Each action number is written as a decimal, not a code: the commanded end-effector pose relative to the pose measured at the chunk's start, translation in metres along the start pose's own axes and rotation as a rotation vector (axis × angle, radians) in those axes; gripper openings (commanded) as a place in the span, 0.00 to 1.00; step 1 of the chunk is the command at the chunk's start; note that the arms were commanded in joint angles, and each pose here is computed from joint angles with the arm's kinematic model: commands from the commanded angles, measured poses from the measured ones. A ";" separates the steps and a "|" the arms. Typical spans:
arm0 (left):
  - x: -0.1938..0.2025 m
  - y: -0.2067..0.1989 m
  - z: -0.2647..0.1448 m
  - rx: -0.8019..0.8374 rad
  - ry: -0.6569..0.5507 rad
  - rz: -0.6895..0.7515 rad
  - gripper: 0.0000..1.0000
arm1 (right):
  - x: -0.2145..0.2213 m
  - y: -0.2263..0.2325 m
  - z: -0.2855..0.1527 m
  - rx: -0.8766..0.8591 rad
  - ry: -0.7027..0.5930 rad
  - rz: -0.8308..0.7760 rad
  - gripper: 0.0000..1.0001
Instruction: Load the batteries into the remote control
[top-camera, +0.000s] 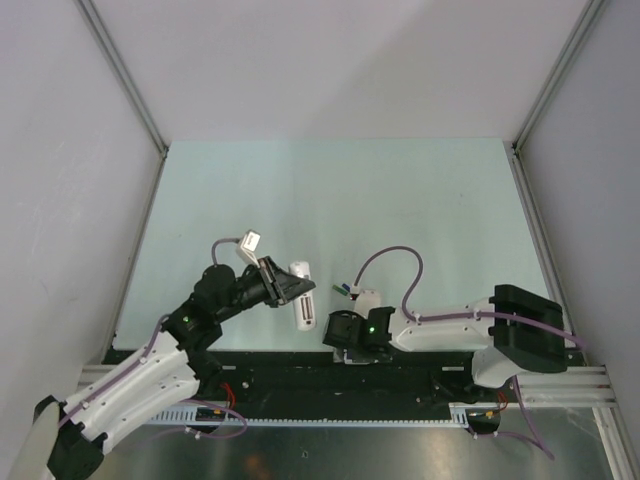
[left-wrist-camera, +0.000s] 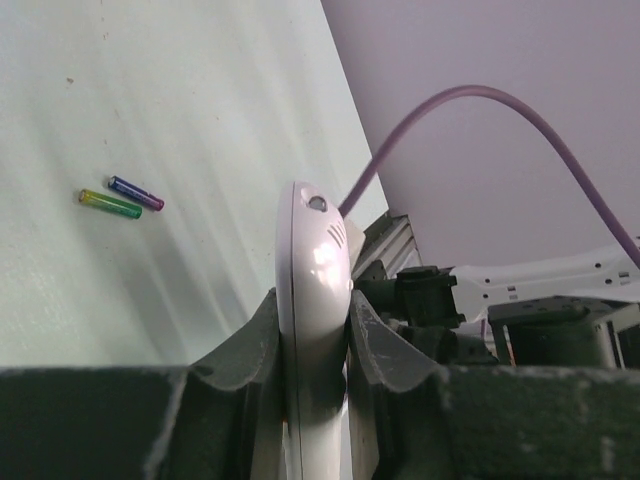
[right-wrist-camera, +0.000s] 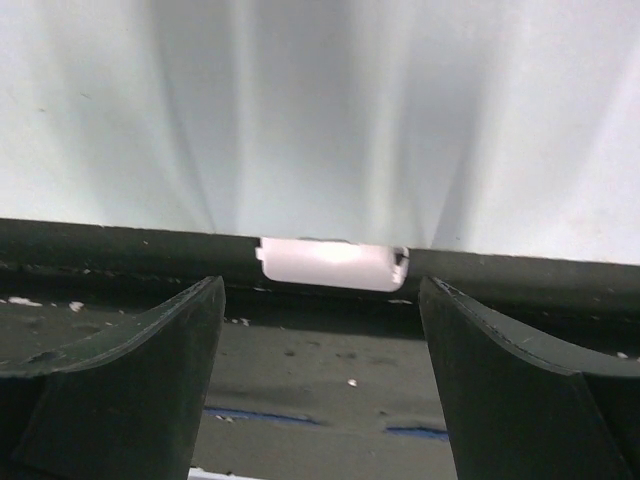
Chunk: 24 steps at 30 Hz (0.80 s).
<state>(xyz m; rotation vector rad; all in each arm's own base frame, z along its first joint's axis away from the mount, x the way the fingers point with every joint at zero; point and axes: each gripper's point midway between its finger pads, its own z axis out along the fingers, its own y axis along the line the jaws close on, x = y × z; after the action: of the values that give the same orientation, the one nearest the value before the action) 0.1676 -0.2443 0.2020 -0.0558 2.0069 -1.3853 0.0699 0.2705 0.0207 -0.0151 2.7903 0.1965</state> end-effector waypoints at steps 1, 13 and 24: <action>-0.008 -0.005 -0.006 0.027 -0.060 -0.011 0.00 | -0.013 0.027 0.005 -0.048 -0.043 0.018 0.84; -0.003 0.001 -0.007 0.015 -0.049 -0.005 0.00 | 0.021 0.013 0.030 0.075 0.001 -0.050 0.87; -0.005 0.001 -0.005 0.007 -0.051 0.002 0.00 | 0.015 0.013 0.020 0.062 -0.023 -0.055 0.67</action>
<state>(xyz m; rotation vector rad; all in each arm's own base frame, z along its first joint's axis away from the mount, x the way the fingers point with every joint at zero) 0.1656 -0.2369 0.1932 -0.0872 2.0068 -1.3641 0.0644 0.2878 -0.0031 -0.0943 2.7708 0.1012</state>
